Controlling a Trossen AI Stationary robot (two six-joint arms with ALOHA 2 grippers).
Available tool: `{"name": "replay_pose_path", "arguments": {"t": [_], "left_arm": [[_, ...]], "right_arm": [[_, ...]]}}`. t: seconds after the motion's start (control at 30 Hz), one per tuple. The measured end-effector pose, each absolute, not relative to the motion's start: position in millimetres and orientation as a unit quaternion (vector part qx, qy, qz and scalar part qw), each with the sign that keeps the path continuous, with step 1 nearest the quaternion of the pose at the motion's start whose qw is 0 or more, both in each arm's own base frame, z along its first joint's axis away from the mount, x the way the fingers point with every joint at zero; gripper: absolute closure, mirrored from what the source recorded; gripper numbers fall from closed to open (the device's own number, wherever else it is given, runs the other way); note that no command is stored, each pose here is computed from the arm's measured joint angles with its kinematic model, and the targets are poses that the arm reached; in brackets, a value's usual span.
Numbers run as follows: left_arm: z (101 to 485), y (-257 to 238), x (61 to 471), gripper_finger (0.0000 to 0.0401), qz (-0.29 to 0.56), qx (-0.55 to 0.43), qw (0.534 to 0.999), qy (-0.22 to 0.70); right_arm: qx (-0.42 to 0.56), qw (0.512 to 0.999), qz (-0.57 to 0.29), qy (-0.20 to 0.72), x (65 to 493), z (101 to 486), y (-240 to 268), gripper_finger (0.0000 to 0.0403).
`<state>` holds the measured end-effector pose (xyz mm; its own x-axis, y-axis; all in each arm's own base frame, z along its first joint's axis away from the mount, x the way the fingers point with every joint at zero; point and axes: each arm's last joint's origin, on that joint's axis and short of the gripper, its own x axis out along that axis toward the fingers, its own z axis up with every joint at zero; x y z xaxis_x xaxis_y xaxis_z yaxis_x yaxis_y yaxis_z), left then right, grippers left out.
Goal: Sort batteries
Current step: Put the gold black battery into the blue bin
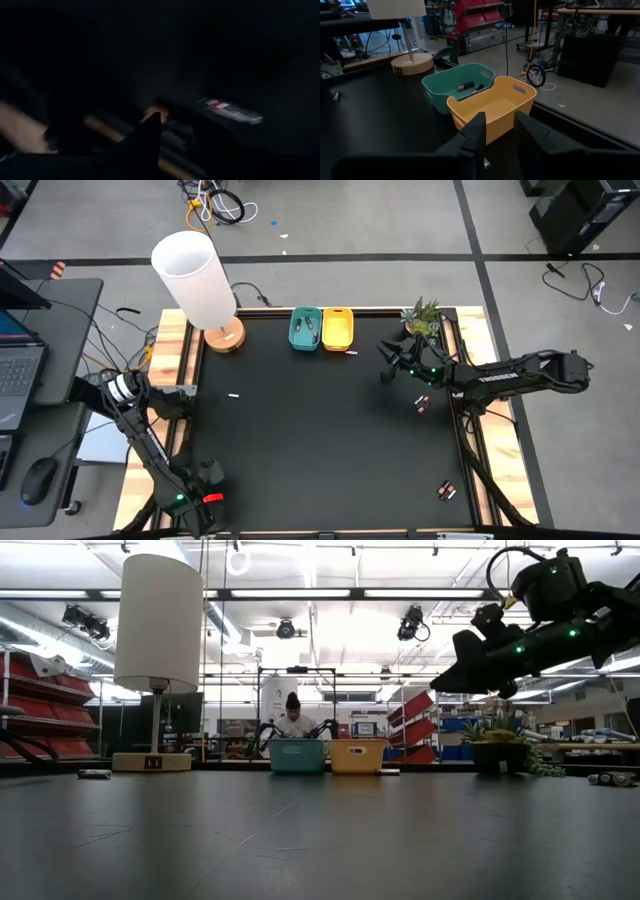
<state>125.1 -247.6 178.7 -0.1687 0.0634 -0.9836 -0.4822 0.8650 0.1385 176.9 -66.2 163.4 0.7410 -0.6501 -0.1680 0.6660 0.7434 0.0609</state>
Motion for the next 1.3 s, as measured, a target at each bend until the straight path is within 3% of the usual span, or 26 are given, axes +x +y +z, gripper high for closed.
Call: {"name": "replay_pose_path", "arguments": {"t": [0.17, 0.37, 0.63, 0.93, 1.3], "left_arm": [[178, -248, 128, 0.0237, 0.159, -0.099, 0.659, 0.729], [176, -247, 127, 0.0155, 0.072, -0.012, 0.67, 0.738], [156, -232, 114, 0.008, 0.041, 0.037, 0.61, 0.79], [153, -238, 115, 0.0074, 0.012, -0.002, 0.604, 0.797], [158, -237, 114, 0.0079, 0.037, 0.0, 0.594, 0.804]], "right_arm": [[0.059, 0.931, -0.353, 0.067, 177, 164, -66, 0.0315], [0.07, 0.93, -0.354, 0.063, 177, 163, -66, 0.0315], [0.07, 0.933, -0.345, 0.073, 178, 162, -62, 0.0315], [0.078, 0.933, -0.342, 0.074, 178, 161, -61, 0.0315], [0.081, 0.933, -0.343, 0.077, 178, 160, -61, 0.0315]]}}
